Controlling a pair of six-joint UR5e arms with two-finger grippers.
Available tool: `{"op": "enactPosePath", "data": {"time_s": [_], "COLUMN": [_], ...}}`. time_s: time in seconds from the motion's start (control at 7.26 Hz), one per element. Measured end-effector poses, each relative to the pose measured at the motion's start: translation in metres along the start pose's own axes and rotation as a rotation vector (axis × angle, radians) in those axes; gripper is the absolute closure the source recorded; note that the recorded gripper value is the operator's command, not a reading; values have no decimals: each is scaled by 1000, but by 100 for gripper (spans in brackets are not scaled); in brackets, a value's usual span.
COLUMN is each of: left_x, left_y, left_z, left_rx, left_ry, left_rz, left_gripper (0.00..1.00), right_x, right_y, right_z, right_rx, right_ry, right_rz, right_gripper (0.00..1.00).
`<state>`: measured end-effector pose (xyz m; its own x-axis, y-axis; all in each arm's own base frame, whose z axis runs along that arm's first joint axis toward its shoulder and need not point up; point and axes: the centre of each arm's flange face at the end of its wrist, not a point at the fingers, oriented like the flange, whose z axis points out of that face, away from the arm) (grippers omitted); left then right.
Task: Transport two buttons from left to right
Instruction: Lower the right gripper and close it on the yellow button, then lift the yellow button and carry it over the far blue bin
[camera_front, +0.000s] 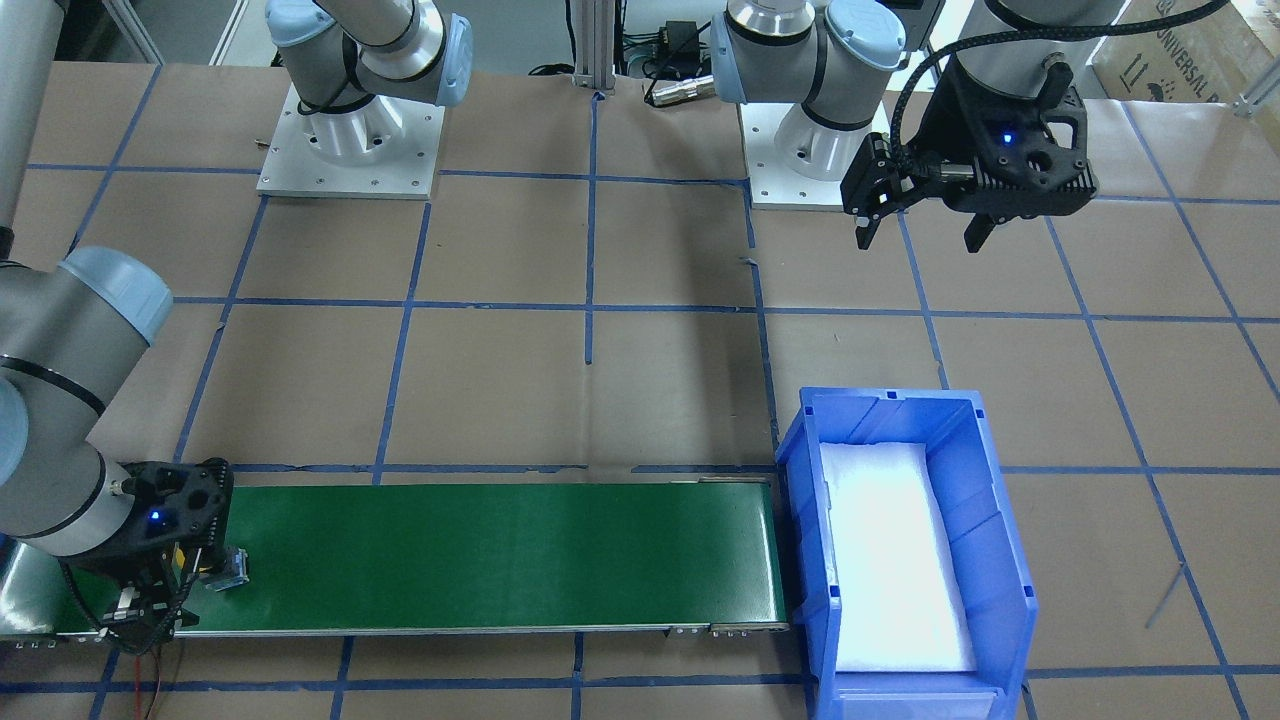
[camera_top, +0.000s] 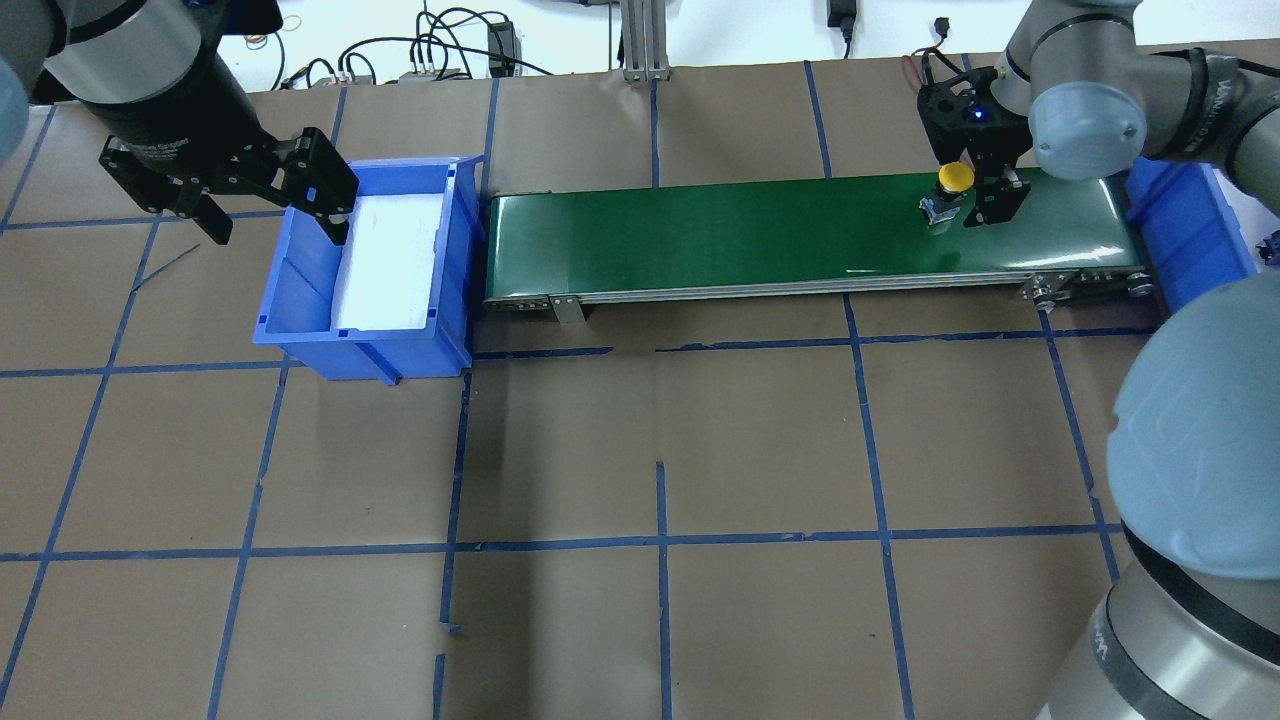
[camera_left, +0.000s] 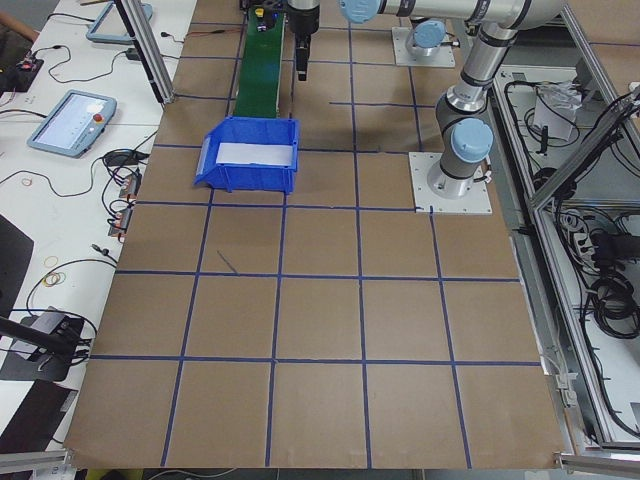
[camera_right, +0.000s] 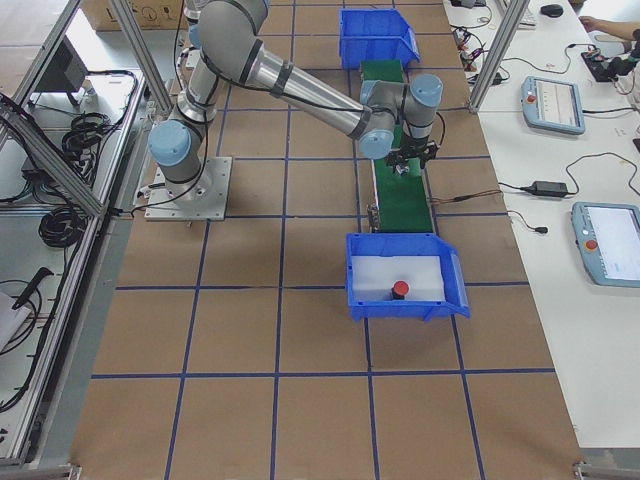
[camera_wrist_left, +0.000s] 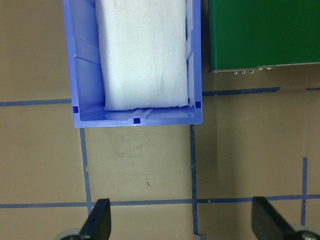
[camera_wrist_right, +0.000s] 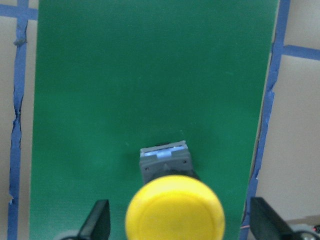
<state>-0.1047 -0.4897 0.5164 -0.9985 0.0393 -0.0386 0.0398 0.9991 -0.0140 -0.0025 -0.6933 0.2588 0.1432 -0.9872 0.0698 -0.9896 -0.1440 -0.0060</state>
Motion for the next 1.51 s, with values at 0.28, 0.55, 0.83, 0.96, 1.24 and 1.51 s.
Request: {"op": "enactPosePath", "data": {"time_s": [0.28, 0.55, 0.83, 0.96, 1.24, 1.51], "left_x": [0, 0, 0, 0, 0, 0], "left_y": [0, 0, 0, 0, 1, 1], "left_z": [0, 0, 0, -1, -1, -1], "left_rx": [0, 0, 0, 1, 2, 2], "left_ry": [0, 0, 0, 0, 0, 1], "left_rz": [1, 1, 1, 1, 1, 1], "left_gripper": [0, 0, 0, 0, 0, 0], "right_x": [2, 3, 3, 2, 0, -4], "right_y": [1, 1, 1, 1, 4, 8], "right_z": [1, 2, 2, 2, -1, -29], "right_rx": [0, -2, -3, -6, -35, -95], "right_ry": [3, 2, 2, 0, -9, -1], "right_rz": [-9, -13, -14, -14, -14, -11], "right_gripper": [14, 25, 71, 84, 92, 93]}}
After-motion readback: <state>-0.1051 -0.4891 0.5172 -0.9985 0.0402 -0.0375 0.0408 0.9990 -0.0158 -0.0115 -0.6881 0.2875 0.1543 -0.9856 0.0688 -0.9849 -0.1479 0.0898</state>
